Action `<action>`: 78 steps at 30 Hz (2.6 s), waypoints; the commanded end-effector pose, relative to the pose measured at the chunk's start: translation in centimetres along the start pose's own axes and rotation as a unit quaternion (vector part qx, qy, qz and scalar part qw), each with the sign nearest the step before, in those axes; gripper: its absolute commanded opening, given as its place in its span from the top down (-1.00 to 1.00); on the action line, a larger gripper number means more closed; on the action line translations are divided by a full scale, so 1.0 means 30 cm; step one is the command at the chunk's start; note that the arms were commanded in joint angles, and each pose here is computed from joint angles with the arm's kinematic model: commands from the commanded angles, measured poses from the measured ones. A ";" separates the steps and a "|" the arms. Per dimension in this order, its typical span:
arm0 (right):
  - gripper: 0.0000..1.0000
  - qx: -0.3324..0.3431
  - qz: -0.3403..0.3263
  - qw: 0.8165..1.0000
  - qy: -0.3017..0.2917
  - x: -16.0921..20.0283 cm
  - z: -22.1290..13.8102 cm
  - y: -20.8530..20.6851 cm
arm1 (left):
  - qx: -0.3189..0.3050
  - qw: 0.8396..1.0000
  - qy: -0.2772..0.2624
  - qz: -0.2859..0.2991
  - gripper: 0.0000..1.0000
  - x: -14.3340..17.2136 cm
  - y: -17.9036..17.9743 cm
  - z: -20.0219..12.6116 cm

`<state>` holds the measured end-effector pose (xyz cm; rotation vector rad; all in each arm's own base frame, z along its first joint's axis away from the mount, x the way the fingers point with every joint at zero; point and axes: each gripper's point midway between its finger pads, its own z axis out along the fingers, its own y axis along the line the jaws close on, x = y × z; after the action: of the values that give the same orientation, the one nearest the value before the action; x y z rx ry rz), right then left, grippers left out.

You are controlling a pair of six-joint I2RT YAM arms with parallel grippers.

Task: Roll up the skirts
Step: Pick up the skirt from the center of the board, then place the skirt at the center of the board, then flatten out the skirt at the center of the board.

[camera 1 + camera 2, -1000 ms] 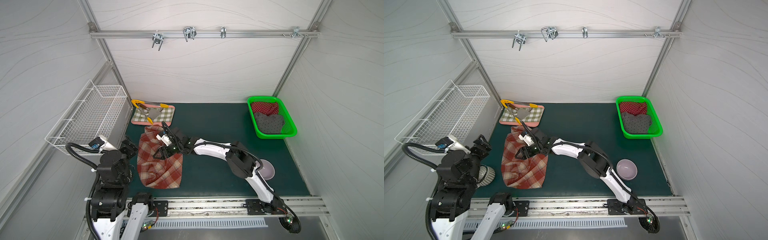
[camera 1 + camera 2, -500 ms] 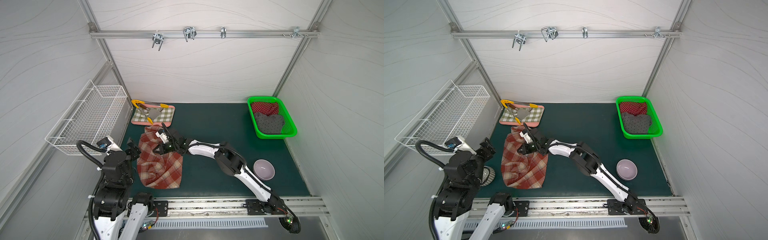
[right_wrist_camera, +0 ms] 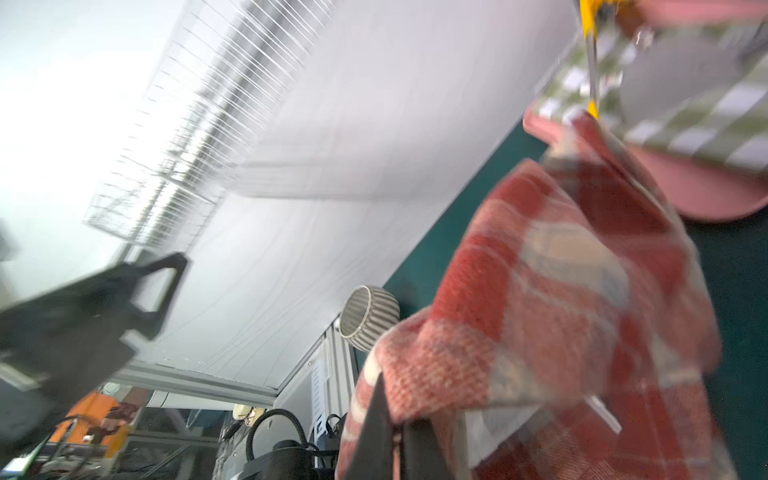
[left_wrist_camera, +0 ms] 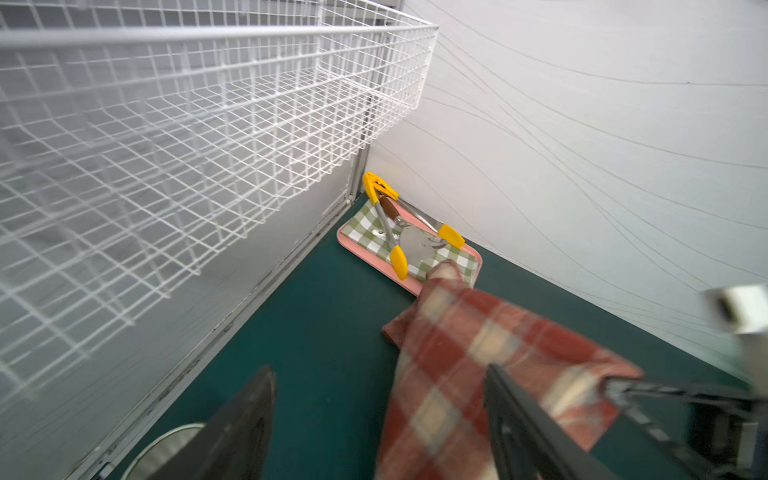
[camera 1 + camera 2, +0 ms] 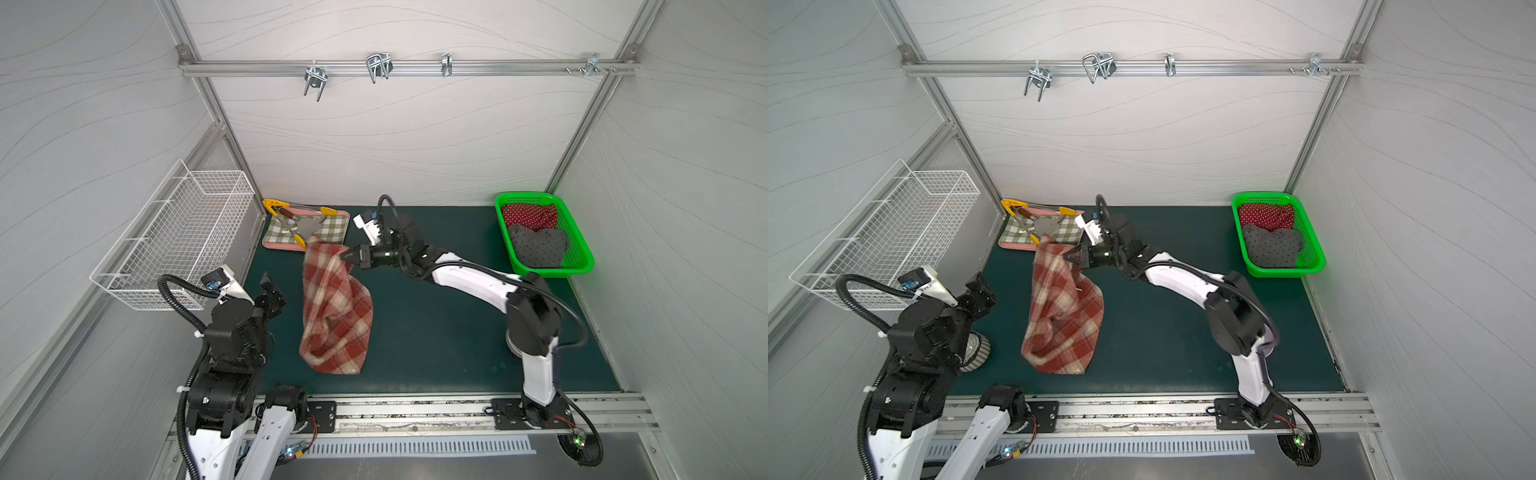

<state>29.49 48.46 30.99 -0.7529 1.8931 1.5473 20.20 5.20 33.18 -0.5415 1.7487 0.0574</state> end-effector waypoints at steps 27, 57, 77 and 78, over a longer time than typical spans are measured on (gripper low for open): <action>1.00 0.064 -0.018 0.993 -0.094 -0.467 -0.724 0.108 | 0.299 0.947 0.108 0.047 -0.56 0.093 -0.508 0.155; -0.35 0.466 0.037 0.869 0.160 0.439 -0.862 -0.512 | 0.257 0.947 0.184 0.054 -0.56 0.267 -0.547 0.255; -0.04 0.353 -0.020 0.920 0.169 0.504 -0.658 -0.417 | 0.259 0.943 0.200 0.057 -0.57 0.285 -0.547 0.249; -0.08 0.357 -0.017 0.917 0.176 0.513 -0.650 -0.442 | 0.261 0.942 0.202 0.056 -0.57 0.286 -0.550 0.248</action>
<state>26.68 25.56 14.81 -0.6634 2.4565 0.6293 32.02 -9.57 25.95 -0.0694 2.1167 -0.4382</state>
